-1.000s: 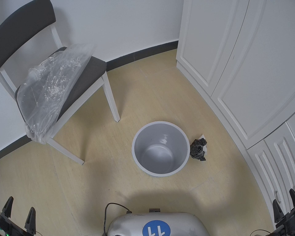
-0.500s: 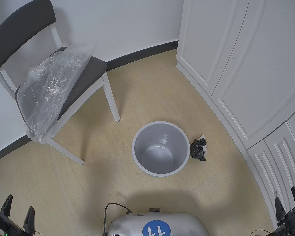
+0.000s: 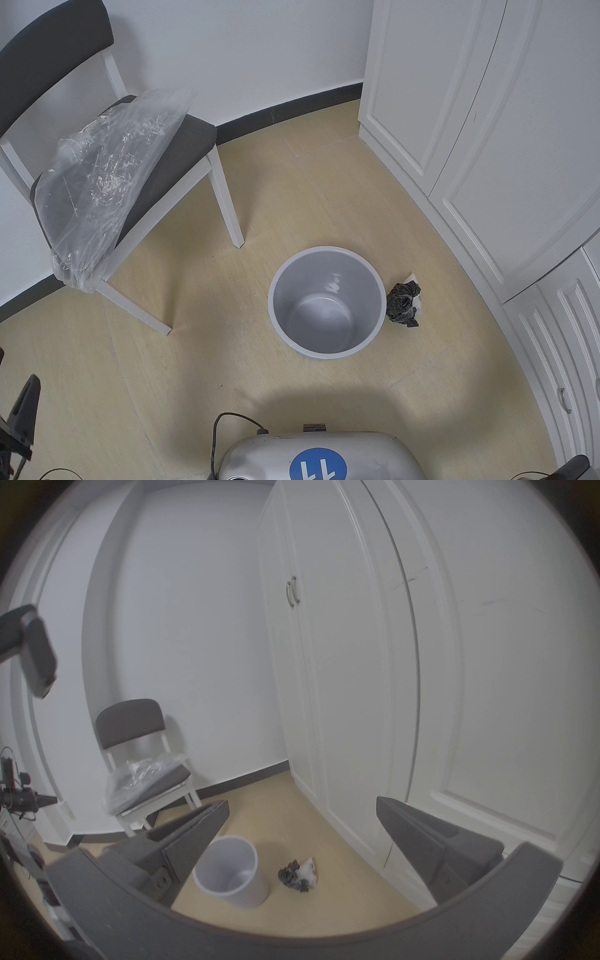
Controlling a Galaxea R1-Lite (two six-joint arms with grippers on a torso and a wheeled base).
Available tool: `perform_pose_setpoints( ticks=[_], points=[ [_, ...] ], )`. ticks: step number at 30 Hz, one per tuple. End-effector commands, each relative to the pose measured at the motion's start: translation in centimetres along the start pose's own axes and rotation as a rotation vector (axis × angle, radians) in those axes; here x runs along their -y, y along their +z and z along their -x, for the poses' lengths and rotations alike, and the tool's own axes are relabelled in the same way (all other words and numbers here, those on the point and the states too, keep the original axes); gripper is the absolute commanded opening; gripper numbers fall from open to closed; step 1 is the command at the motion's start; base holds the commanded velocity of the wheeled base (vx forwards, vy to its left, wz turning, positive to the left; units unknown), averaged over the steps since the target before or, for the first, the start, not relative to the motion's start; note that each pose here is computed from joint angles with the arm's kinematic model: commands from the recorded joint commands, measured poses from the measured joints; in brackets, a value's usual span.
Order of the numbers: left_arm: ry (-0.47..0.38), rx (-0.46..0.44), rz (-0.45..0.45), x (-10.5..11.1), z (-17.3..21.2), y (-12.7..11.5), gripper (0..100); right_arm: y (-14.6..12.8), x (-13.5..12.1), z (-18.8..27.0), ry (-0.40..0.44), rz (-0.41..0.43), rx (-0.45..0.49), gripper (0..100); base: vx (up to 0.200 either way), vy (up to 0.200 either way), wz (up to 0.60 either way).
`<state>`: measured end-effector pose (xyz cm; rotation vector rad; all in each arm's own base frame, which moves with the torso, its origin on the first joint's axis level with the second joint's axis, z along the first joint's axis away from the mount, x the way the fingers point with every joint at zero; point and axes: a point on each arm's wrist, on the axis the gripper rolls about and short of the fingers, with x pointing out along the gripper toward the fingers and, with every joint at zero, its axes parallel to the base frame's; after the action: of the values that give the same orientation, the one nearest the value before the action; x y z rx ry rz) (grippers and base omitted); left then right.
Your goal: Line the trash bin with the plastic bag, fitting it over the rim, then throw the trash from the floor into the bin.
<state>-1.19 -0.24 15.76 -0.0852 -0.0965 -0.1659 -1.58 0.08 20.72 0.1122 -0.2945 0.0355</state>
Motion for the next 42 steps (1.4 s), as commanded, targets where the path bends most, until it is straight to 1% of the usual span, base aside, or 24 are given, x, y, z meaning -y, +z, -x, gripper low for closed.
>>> perform_pose_setpoints(
  ticks=[1, 2, 5, 6, 7, 9, 11, 13, 17, 18, 19, 20, 23, 25, 28, 31, 34, 38, 42],
  points=[
    [0.012, -0.257, -0.091, -0.8, -9.6, 4.1, 100, 2.0, 0.4, -12.6, -0.113, -0.041, -0.080, 100, 0.000, 0.000, 0.00],
    [0.037, -0.298, -0.168, -1.0, -10.9, 4.0, 100, 1.2, 0.6, -13.2, -0.145, -0.039, -0.106, 100, 0.000, 0.000, 0.00],
    [0.078, -0.368, -0.259, -1.4, -13.0, 3.8, 100, -0.1, 0.7, -12.6, -0.147, -0.039, -0.143, 100, 0.000, 0.000, 0.00],
    [0.080, -0.372, -0.263, -1.4, -13.1, 3.8, 100, -0.2, 0.7, -12.6, -0.143, -0.038, -0.149, 100, 0.000, 0.000, 0.00],
    [0.081, -0.400, -0.288, -1.5, -14.3, 3.8, 100, -0.1, 0.6, -12.8, -0.138, -0.036, -0.151, 100, 0.000, 0.000, 0.00],
    [0.080, -0.427, -0.314, -1.5, -15.3, 3.6, 100, 0.0, 0.6, -12.6, -0.138, -0.031, -0.150, 100, 0.000, 0.000, 0.00],
    [0.097, -0.452, -0.332, -1.6, -16.0, 3.4, 100, 0.0, 0.5, -12.5, -0.131, -0.033, -0.148, 100, 0.000, 0.000, 0.00],
    [0.132, -0.502, -0.372, -1.8, -17.3, 2.8, 100, 0.1, 0.5, -11.9, -0.122, -0.034, -0.136, 100, 0.000, 0.000, 0.00],
    [0.158, -0.529, -0.395, -1.8, -18.6, 2.5, 100, 0.3, 0.5, -11.6, -0.122, -0.034, -0.126, 100, 0.000, 0.000, 0.00],
    [0.179, -0.539, -0.405, -1.8, -19.1, 2.3, 100, 0.4, 0.4, -11.4, -0.121, -0.035, -0.118, 100, 0.000, 0.000, 0.00],
    [0.183, -0.540, -0.406, -1.8, -19.2, 2.3, 100, 0.4, 0.4, -11.4, -0.121, -0.035, -0.118, 100, 0.000, 0.000, 0.00],
    [0.220, -0.538, -0.417, -1.8, -20.0, 2.3, 100, 0.6, 0.5, -11.4, -0.123, -0.034, -0.111, 100, 0.000, 0.000, 0.00],
    [0.270, -0.534, -0.429, -1.9, -21.3, 2.0, 100, 0.9, 0.5, -11.5, -0.125, -0.035, -0.100, 100, 0.000, 0.000, 0.00],
    [0.285, -0.530, -0.433, -2.0, -21.6, 1.9, 100, 0.9, 0.5, -11.5, -0.127, -0.035, -0.100, 100, 0.000, 0.000, 0.00],
    [0.345, -0.511, -0.442, -2.2, -22.3, 1.8, 100, 0.8, 0.5, -11.6, -0.126, -0.035, -0.106, 100, 0.000, 0.000, 0.00],
    [0.390, -0.495, -0.446, -2.4, -22.1, 2.2, 100, 0.8, 0.5, -11.6, -0.126, -0.035, -0.105, 100, 0.000, 0.000, 0.00],
    [0.413, -0.476, -0.443, -2.5, -21.5, 2.7, 100, 0.9, 0.5, -11.5, -0.125, -0.035, -0.100, 100, 0.000, 0.000, 0.00],
    [0.455, -0.446, -0.433, -3.1, -19.8, 3.4, 100, 0.8, 0.4, -11.3, -0.121, -0.036, -0.102, 100, 0.000, 0.000, 0.00],
    [0.497, -0.442, -0.431, -3.7, -18.7, 3.4, 100, 0.7, 0.4, -11.3, -0.118, -0.036, -0.106, 100, 0.000, 0.000, 0.00]
  ],
)
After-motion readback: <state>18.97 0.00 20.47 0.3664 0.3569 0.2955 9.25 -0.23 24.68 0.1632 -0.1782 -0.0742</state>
